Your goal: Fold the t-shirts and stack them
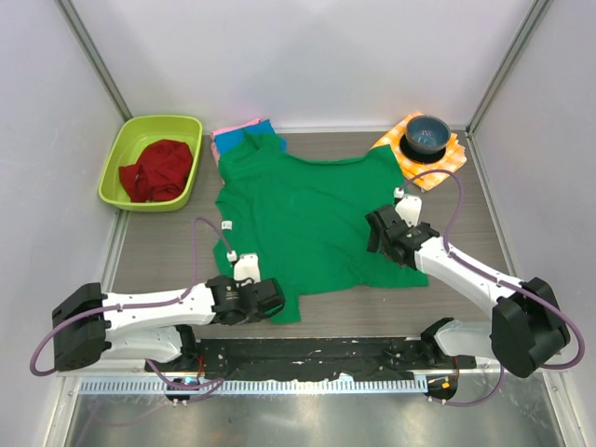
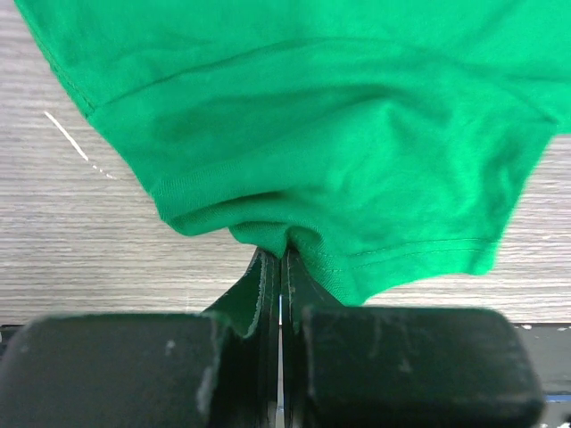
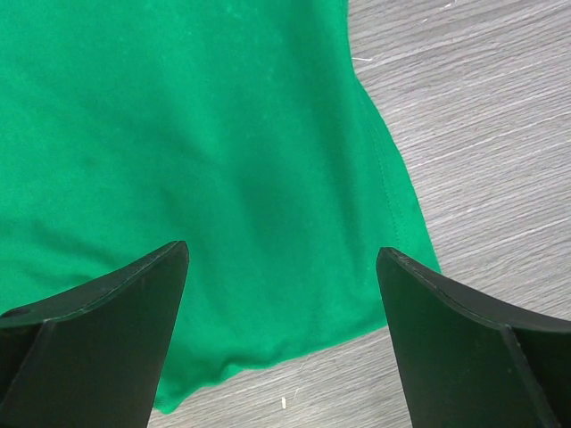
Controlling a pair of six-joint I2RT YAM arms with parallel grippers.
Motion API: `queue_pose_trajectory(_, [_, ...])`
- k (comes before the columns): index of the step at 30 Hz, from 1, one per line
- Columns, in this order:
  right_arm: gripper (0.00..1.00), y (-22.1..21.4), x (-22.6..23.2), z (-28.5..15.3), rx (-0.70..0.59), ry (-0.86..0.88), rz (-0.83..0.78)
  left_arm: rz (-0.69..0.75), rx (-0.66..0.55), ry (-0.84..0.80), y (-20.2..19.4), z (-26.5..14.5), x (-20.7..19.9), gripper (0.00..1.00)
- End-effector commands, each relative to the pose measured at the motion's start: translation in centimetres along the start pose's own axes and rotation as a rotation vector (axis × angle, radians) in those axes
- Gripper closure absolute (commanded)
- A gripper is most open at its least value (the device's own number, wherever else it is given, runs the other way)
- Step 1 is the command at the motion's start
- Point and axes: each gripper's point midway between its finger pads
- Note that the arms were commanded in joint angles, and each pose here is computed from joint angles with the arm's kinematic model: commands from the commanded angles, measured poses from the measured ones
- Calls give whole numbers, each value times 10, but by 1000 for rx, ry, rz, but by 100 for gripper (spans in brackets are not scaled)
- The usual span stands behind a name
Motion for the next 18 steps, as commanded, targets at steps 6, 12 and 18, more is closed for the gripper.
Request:
queue_pose_trajectory(6, [7, 49, -22, -3, -102, -11, 163, -20, -194, -9, 69, -36, -17, 100])
queue_pose_trajectory(12, [8, 36, -66, 13, -34, -93, 316, -51, -211, -2, 83, -38, -12, 100])
queue_pose_trajectory(18, [12, -6, -59, 18, 132, -57, 420, -114, -198, 12, 81, -37, 12, 100])
Point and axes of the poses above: each gripper's point midway between its finger pads, its own z axis out along the fingers, its own x axis along the line the jaws close on, y = z × x, and after that the axes turned 12 degrees about z, right-handed
